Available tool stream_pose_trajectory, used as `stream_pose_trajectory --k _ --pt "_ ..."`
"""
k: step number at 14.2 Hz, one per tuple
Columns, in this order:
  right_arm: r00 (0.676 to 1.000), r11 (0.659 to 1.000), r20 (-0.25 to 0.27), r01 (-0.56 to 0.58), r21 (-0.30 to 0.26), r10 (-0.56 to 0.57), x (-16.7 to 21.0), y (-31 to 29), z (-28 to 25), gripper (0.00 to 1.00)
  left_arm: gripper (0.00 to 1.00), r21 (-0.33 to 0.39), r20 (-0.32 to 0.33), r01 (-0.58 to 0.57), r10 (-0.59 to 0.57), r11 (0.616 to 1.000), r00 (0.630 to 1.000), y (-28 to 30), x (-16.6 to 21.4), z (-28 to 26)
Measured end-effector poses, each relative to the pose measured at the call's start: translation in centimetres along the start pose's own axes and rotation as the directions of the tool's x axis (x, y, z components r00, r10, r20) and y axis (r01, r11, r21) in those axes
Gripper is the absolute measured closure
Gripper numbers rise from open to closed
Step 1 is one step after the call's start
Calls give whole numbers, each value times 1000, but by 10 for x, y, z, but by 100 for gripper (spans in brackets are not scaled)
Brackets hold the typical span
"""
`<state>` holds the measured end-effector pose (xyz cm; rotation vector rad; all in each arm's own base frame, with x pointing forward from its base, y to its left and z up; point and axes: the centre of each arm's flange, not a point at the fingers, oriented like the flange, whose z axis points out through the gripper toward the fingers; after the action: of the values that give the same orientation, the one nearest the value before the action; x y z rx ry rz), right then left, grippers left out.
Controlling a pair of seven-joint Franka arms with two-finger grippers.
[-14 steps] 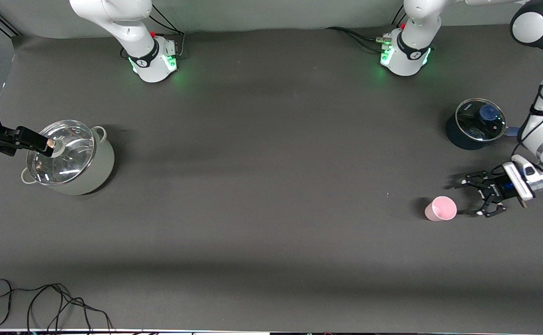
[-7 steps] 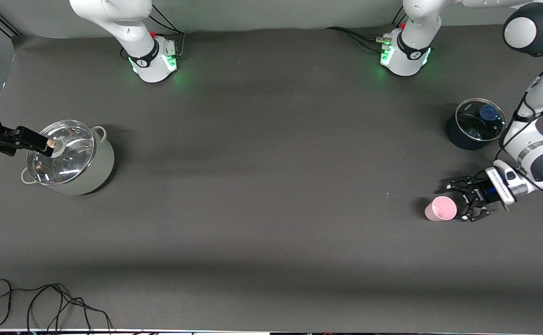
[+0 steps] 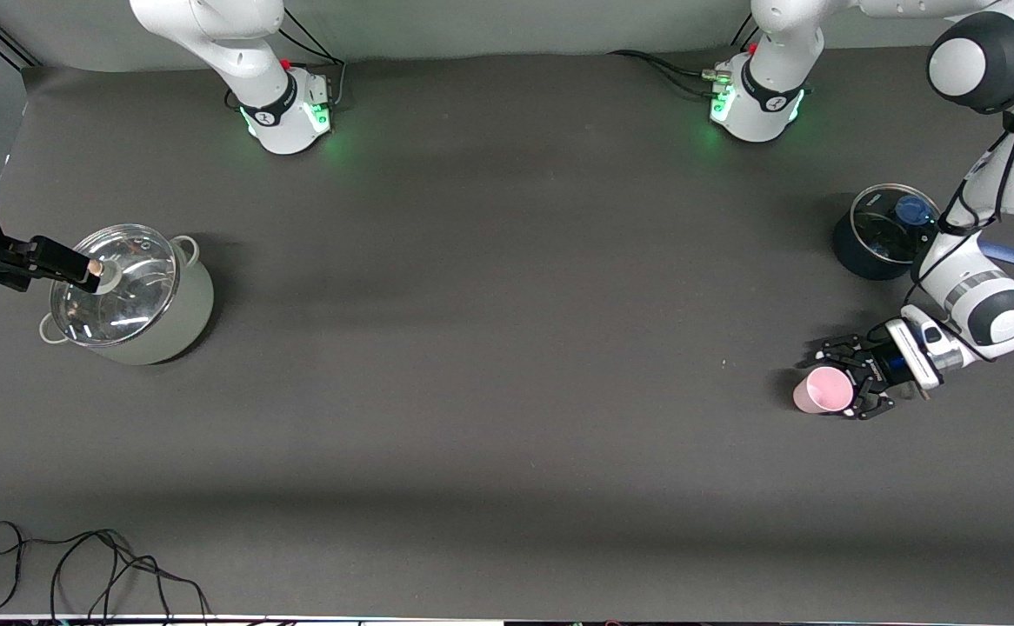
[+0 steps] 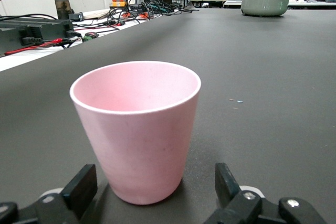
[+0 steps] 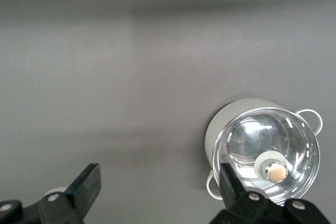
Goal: Transfer pink cup from left to right arm
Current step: 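Lift the pink cup with the left gripper toward the table middle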
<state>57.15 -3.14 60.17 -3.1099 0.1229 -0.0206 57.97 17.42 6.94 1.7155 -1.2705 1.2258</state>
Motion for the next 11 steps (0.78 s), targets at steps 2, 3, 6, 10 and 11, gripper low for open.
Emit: stream_pose_trajectory --k 2,3,6,10,11 --pt "1000 1000 0 0 0 0 0 0 0 0 0 5 -2 1 -1 1000 1000 -1 2 5" --pt "1000 1000 0 0 0 0 0 0 0 0 0 5 -2 1 -1 1000 1000 -1 2 7" --pt "1000 1000 0 0 0 0 0 0 0 0 13 7 -3 4 -3 1000 1000 -1 2 8" --pt "1000 1000 0 2 0 -2 0 -1 0 0 35 9 -5 7 -7 1000 1000 0 2 8" --pt "1000 1000 0 2 0 -2 0 -1 0 0 35 9 -5 9 -9 1000 1000 0 2 9"
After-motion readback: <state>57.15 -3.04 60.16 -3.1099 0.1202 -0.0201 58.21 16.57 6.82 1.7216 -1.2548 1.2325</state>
